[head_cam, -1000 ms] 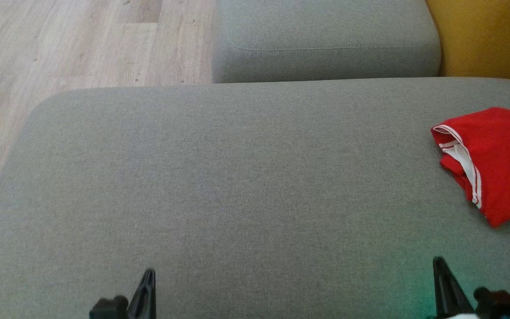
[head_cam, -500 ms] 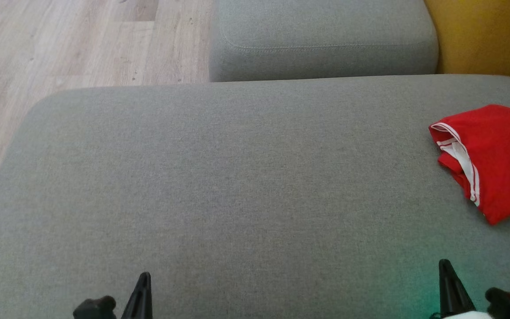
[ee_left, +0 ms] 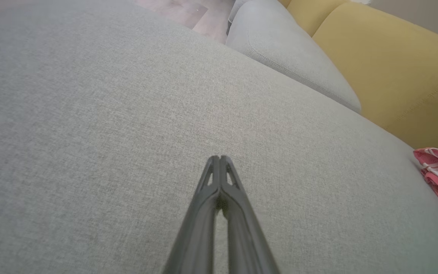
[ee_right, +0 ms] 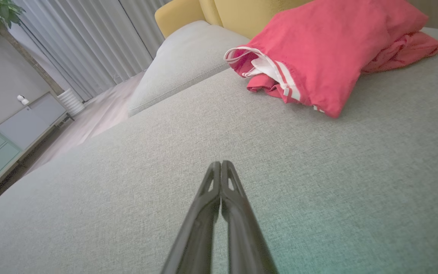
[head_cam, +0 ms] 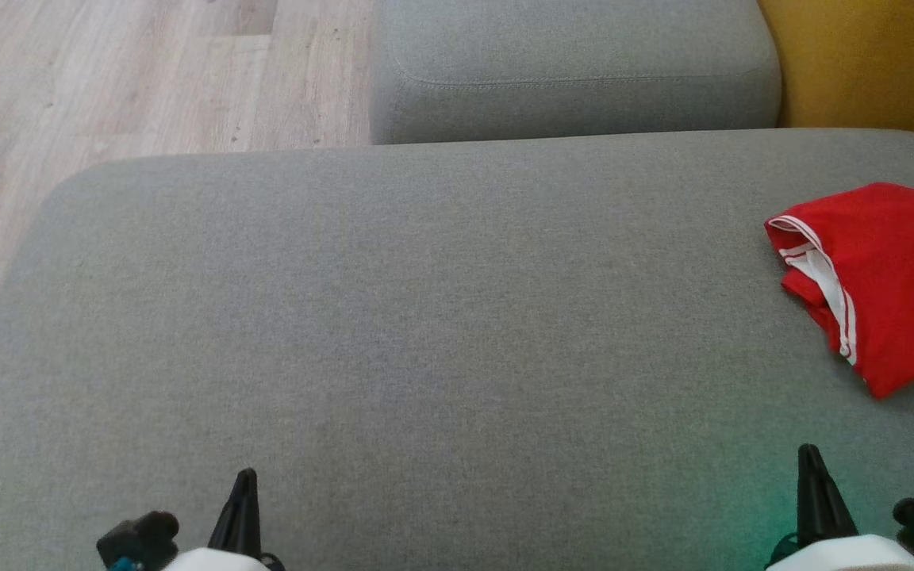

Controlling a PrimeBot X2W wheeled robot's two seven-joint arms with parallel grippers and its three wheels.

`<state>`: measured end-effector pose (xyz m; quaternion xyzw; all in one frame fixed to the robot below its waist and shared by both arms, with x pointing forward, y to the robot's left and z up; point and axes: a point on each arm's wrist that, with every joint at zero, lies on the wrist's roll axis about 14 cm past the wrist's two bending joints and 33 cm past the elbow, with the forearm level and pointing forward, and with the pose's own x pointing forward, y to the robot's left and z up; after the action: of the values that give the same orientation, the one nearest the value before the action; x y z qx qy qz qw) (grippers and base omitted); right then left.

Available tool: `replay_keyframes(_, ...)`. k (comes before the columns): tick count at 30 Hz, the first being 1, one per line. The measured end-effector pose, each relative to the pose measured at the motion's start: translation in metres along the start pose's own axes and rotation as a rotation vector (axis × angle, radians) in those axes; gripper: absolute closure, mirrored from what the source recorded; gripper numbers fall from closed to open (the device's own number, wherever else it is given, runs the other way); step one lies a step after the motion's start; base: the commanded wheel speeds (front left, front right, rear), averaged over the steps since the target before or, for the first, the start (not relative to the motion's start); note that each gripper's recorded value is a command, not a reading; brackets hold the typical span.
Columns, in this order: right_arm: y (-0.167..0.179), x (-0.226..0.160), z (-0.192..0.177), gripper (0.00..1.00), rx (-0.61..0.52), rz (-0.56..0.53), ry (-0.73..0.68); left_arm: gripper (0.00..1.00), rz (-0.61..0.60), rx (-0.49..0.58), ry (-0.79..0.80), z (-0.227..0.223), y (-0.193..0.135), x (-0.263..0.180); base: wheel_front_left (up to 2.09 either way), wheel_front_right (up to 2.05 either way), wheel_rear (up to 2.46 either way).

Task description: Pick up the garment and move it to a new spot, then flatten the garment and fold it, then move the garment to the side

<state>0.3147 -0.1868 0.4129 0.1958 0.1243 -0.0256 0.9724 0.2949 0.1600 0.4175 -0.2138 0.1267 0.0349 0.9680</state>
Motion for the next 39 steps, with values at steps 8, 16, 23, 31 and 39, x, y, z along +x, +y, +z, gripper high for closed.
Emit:
replay_keyframes(8, -0.002, 0.002, 0.003, 1.00, 0.096, -0.016, 0.000, 1.00, -0.003, -0.093, 0.008, 0.003, -0.001, 0.005, 0.00, 0.00, 0.00)
replay_keyframes(16, -0.002, 0.007, 0.009, 1.00, 0.194, -0.023, -0.015, 1.00, 0.011, -0.188, 0.013, 0.006, 0.004, 0.009, 0.00, 0.00, 0.00)
replay_keyframes(23, -0.003, 0.010, 0.014, 1.00, 0.280, -0.027, -0.025, 1.00, 0.009, -0.269, 0.021, 0.008, 0.003, 0.013, 0.00, 0.00, 0.00)
replay_keyframes(31, -0.003, 0.014, 0.021, 1.00, 0.379, -0.028, -0.036, 1.00, 0.003, -0.365, 0.008, 0.017, 0.003, 0.020, 0.00, 0.00, 0.00)
replay_keyframes(39, -0.002, 0.018, 0.026, 1.00, 0.477, -0.026, -0.044, 1.00, -0.002, -0.458, 0.016, 0.019, 0.002, 0.024, 0.00, 0.00, 0.00)
